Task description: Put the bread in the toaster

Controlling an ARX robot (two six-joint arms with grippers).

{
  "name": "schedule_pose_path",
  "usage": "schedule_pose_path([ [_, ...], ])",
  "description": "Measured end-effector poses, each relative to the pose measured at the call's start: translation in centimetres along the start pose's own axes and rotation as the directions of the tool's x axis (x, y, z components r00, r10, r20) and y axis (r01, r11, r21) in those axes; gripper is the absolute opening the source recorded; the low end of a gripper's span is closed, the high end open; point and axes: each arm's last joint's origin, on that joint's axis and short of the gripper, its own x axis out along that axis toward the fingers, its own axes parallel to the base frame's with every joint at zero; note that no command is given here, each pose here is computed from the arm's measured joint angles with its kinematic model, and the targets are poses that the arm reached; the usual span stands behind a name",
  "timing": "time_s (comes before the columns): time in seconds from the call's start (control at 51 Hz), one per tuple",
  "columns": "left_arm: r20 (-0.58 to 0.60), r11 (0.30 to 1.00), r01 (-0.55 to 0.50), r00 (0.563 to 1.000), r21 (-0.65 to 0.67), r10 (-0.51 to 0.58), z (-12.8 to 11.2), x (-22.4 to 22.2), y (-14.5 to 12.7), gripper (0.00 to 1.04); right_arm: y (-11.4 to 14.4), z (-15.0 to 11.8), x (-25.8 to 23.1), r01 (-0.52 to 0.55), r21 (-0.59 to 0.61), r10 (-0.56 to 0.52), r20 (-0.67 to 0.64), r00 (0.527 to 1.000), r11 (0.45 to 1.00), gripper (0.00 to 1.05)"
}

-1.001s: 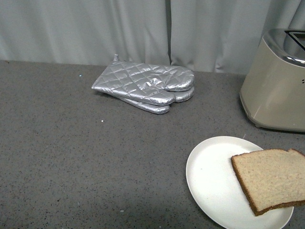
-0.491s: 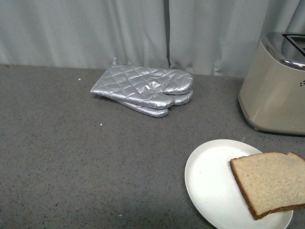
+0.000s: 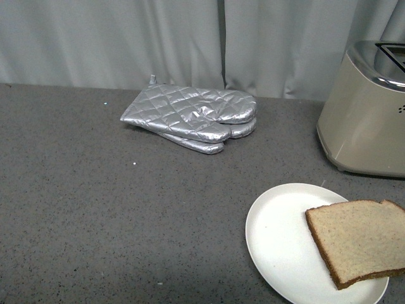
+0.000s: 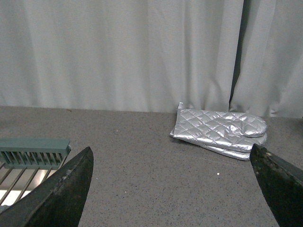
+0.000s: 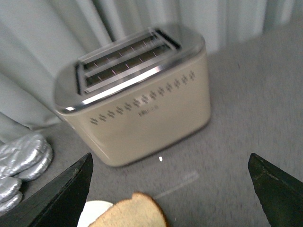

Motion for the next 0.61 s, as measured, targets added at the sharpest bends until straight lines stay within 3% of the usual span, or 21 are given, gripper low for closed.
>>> schedule_pose_path([
  [0.078, 0.000, 1.000, 0.000, 1.000, 0.000, 0.000, 0.0, 0.0, 0.0, 0.98, -0.5, -2.6, 1.7, 0.100, 0.117, -0.080, -0.164, 0.983, 0.988, 0.95],
  [0.177, 0.000, 1.000, 0.000, 1.000, 0.000, 0.000, 0.0, 0.0, 0.0, 0.98, -1.1, -4.8, 2.4, 0.198, 0.212, -0.140, -0.259, 0.956, 0.957, 0.95],
  [0.353, 0.000, 1.000, 0.000, 1.000, 0.000, 0.000, 0.0, 0.0, 0.0, 0.98, -1.9, -7.1, 2.9, 0.279, 0.288, -0.184, -0.316, 0.931, 0.916, 0.95],
  [0.608, 0.000, 1.000, 0.000, 1.000, 0.000, 0.000, 0.0, 0.0, 0.0, 0.98, -2.4, -9.1, 4.0, 0.281, 0.340, -0.165, -0.334, 0.928, 0.897, 0.95],
])
